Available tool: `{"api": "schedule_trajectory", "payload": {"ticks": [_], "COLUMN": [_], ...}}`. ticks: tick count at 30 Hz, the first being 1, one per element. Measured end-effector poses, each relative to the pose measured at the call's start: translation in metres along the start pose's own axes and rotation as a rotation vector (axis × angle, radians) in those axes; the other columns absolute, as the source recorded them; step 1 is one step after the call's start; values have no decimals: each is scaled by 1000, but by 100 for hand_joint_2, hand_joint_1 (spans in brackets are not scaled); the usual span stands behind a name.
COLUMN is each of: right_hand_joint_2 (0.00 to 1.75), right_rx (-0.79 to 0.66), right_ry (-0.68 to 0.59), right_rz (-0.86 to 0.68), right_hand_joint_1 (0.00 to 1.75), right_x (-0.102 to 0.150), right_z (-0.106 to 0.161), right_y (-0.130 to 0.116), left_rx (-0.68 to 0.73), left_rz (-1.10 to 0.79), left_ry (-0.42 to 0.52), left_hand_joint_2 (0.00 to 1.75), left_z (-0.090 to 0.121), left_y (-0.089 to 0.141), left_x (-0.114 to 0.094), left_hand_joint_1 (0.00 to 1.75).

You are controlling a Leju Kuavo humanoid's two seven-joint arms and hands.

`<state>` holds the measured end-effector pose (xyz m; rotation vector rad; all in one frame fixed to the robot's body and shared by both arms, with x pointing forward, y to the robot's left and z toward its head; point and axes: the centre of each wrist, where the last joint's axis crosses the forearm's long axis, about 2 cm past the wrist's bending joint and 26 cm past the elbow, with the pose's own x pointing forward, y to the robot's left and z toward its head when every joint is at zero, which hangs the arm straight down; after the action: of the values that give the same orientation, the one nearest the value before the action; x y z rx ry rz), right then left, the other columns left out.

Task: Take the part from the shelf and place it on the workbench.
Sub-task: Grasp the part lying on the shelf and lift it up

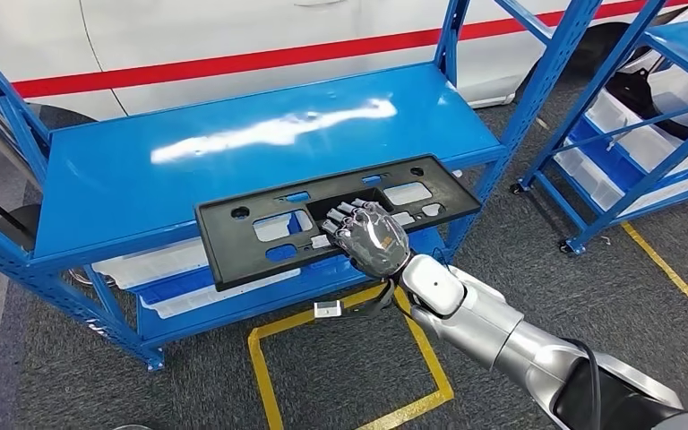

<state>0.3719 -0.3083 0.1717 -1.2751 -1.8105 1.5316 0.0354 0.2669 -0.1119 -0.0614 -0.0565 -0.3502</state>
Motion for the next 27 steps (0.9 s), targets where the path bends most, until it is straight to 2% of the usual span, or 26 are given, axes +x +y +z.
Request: {"api": "schedule_trajectory", "payload": {"ticks": [27], "right_hand_joint_2": [175], "right_rx": [37], "right_ry": [27], "right_rz": [-21], "right_hand_joint_1": [175], "right_x": [0], "right_z": [-1], "right_y": [4], "left_rx": [-1], "left_rz": [-9], "left_ry": [5], "left_hand_joint_2": [0], "left_z": [0], "left_y": [0], "left_x": [-2], "left_hand_joint_1": [0]}}
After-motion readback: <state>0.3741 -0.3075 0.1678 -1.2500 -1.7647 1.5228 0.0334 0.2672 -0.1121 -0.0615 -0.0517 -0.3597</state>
